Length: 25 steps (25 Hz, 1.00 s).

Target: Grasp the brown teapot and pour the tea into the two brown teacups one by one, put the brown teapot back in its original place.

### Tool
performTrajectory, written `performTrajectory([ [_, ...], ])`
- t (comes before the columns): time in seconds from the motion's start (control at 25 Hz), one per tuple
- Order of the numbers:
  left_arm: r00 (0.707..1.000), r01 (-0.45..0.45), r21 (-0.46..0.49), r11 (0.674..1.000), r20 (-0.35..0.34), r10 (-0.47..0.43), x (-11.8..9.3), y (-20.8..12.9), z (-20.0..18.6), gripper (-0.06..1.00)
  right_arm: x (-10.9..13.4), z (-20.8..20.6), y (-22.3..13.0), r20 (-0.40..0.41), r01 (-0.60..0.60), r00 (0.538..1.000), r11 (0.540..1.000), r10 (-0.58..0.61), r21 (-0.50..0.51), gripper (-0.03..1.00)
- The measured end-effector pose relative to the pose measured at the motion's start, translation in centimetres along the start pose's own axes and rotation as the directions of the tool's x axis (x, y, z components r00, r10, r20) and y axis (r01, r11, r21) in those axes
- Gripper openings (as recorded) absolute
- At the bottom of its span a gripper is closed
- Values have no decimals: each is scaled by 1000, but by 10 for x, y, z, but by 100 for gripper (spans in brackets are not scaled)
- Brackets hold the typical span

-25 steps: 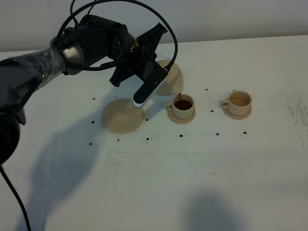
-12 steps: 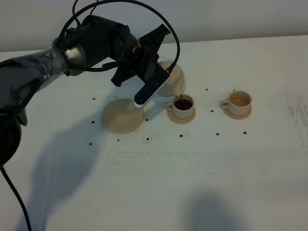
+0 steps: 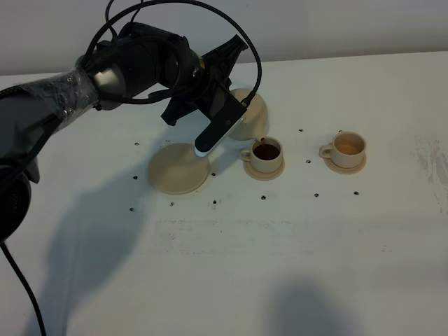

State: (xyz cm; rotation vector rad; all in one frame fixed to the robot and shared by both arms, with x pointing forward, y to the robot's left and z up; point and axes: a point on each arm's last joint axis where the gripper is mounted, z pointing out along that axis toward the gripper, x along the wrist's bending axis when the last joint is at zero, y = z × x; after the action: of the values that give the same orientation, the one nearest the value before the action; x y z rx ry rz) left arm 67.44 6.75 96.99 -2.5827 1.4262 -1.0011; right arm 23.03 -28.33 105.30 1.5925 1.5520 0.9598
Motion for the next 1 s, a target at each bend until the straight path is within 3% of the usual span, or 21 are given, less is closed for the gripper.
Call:
performTrajectory([
  [1.0,1000,-4,1,1000,-3,4,0,0,0,12,0,0,0,0,0,1000,1000,0,0,23],
])
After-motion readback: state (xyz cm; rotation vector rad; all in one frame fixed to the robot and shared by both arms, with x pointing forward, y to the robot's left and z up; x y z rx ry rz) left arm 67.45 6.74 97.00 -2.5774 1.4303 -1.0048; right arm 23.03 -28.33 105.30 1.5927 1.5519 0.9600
